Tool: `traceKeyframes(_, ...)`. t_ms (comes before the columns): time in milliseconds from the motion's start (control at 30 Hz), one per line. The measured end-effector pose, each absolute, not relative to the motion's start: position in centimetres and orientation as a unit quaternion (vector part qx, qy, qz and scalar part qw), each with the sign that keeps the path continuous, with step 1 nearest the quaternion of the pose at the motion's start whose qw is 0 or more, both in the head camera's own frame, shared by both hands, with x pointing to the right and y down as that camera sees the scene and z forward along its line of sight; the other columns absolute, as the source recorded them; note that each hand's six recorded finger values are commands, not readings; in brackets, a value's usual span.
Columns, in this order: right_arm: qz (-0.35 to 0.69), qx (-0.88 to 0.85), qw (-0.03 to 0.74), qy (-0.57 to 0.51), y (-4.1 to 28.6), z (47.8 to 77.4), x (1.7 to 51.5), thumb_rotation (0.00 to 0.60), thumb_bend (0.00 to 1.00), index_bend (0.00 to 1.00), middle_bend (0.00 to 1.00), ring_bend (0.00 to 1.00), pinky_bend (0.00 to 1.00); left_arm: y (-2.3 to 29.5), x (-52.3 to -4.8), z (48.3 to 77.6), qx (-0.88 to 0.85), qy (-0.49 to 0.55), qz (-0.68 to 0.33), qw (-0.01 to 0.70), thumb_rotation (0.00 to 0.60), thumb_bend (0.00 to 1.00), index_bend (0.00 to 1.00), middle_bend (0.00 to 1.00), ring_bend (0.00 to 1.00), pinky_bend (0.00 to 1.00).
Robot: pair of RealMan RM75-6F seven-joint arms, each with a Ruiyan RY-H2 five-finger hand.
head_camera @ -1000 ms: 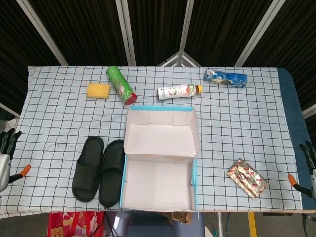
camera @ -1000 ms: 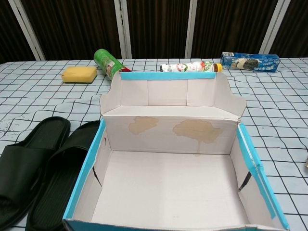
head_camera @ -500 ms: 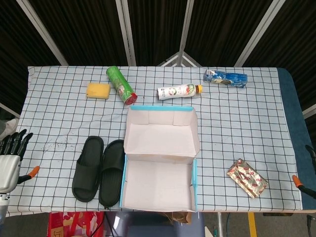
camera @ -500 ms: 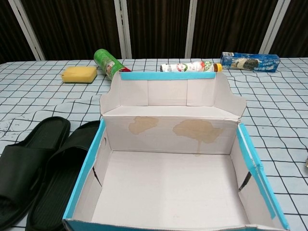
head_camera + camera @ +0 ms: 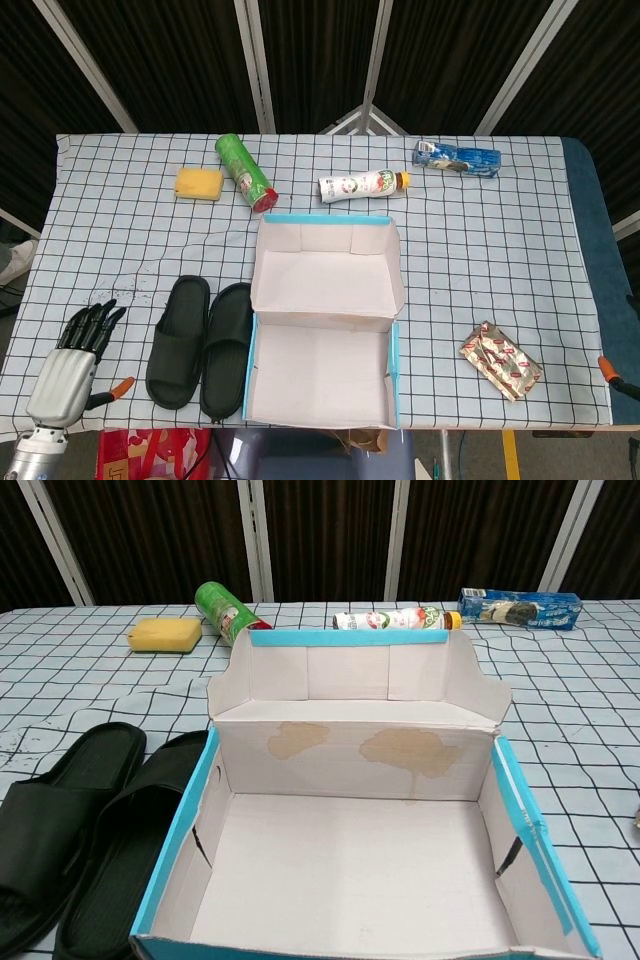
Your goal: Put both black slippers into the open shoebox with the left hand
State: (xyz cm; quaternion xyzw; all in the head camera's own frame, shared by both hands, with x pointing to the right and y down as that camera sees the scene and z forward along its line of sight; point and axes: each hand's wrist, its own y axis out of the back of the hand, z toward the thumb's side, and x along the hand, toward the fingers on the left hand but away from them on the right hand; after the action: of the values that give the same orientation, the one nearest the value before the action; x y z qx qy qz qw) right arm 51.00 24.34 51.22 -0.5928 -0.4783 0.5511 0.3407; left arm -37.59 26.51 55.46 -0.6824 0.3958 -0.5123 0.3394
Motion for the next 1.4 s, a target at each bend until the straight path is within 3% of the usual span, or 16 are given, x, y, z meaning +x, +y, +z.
traceKeyframes(633,0.555,-0.598,0.331,-0.473,24.3,51.7,51.1,0.600,0.31,0.06,0.02,0.00,0.00,29.2,-36.3,61.4,-0.694,0.324,-0.545,0.341,0.600,0.24,0.00,0.06,0.00,0.00)
traceKeyframes(1133,0.561,-0.600,0.325,-0.468,24.2,52.3,51.3,0.600,0.31,0.06,0.02,0.00,0.00,29.1,-34.9,64.4,-0.696,0.307,-0.548,0.347,0.600,0.24,0.00,0.11,0.00,0.00)
traceKeyframes(1400,0.564,-0.600,0.324,-0.465,24.2,52.5,51.2,0.600,0.31,0.06,0.02,0.00,0.00,28.4,-34.8,65.4,-0.688,0.312,-0.550,0.358,0.600,0.24,0.11,0.22,0.00,0.00)
